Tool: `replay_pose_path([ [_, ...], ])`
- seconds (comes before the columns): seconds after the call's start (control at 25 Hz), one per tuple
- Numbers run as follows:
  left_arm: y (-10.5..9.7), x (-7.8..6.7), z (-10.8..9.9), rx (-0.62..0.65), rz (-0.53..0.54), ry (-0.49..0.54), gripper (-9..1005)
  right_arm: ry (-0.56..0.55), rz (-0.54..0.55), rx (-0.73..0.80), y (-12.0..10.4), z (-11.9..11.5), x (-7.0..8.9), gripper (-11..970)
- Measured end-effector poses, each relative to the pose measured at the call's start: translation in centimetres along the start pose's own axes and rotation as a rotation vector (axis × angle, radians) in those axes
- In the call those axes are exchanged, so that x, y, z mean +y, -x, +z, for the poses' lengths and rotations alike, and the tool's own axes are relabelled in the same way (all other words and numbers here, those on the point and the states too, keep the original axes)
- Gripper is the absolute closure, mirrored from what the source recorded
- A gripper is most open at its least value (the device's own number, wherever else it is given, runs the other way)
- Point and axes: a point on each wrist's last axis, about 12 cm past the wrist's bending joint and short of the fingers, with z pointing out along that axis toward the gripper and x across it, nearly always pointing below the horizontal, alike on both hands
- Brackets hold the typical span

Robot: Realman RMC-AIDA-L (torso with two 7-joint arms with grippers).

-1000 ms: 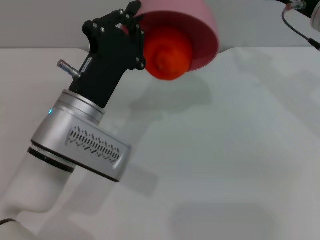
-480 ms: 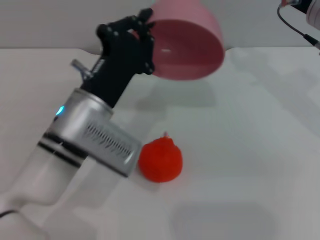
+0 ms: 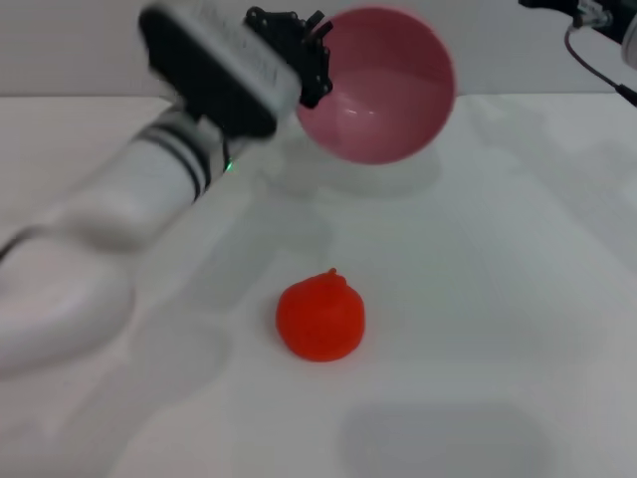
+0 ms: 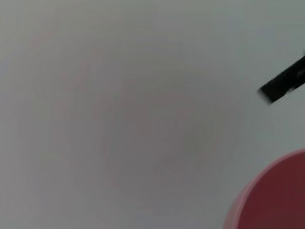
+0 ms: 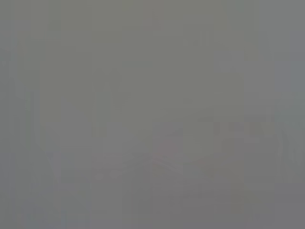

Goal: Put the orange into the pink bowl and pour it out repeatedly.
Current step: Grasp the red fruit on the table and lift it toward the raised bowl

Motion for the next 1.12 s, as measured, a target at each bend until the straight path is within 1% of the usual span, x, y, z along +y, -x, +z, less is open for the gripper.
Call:
replay_pose_path([
  [0.12, 1.2, 1.8, 2.5, 0.137, -0.080, -0.059, 955, -0.015, -0.008, 0.006, -0.4, -0.4, -0.4, 616],
  [0.16, 1.2, 1.8, 2.5, 0.137, -0.080, -0.059, 955, -0.019, -0.015, 0.006, -0.4, -0.5, -0.5, 616],
  [0.2, 1.8, 3.0, 3.6, 0.237, -0.117, -0.102, 955, -0.023, -0.021, 0.006, -0.5, -0.6, -0.6, 616],
  [0.24, 2.0, 3.3, 3.8, 0.260, -0.127, -0.112, 955, -0.025, -0.025, 0.005, -0.5, -0.7, -0.7, 616],
  [0.32, 2.5, 4.4, 4.5, 0.341, -0.162, -0.147, 955, -0.025, -0.029, 0.008, -0.6, -0.8, -0.7, 616],
  [0.36, 2.5, 4.4, 4.5, 0.341, -0.162, -0.147, 955, -0.025, -0.032, 0.009, -0.6, -0.9, -0.8, 615],
  [0.4, 3.1, 6.3, 4.8, 0.427, -0.225, -0.179, 955, -0.024, -0.041, 0.011, -0.6, -0.9, -0.8, 615],
  [0.48, 3.3, 7.4, 4.7, 0.471, -0.264, -0.199, 955, -0.021, -0.076, 0.014, -0.7, -1.0, -0.8, 615],
  [0.52, 3.4, 8.3, 4.5, 0.494, -0.293, -0.210, 955, -0.015, -0.096, 0.015, -0.8, -1.1, -0.8, 615],
  [0.56, 3.4, 8.3, 4.5, 0.494, -0.293, -0.210, 955, -0.009, -0.120, 0.017, -0.9, -1.2, -0.7, 615],
  [0.6, 3.3, 9.5, 4.0, 0.534, -0.333, -0.239, 955, -0.002, -0.131, 0.019, -0.9, -1.3, -0.6, 615],
  [0.64, 2.9, 10.4, 3.5, 0.560, -0.361, -0.254, 955, 0.005, -0.141, 0.022, -1.0, -1.5, -0.6, 615],
  [0.72, 2.3, 11.6, 2.5, 0.605, -0.399, -0.277, 955, 0.014, -0.145, 0.026, -1.2, -1.9, -0.8, 615],
  [0.76, 1.6, 12.5, 1.7, 0.642, -0.423, -0.285, 955, 0.016, -0.148, 0.028, -1.2, -2.1, -1.0, 615],
  [0.92, -0.7, 13.7, -0.5, 0.738, -0.477, -0.292, 955, 0.035, -0.180, 0.041, -1.6, -2.7, -1.4, 616],
  [1.04, -2.5, 13.9, -2.3, 0.802, -0.522, -0.307, 955, 0.079, -0.189, 0.058, -1.9, -2.7, -1.2, 616],
  [1.12, -3.2, 14.0, -3.1, 0.830, -0.545, -0.308, 955, 0.133, -0.184, 0.077, -2.1, -2.3, -0.7, 616],
])
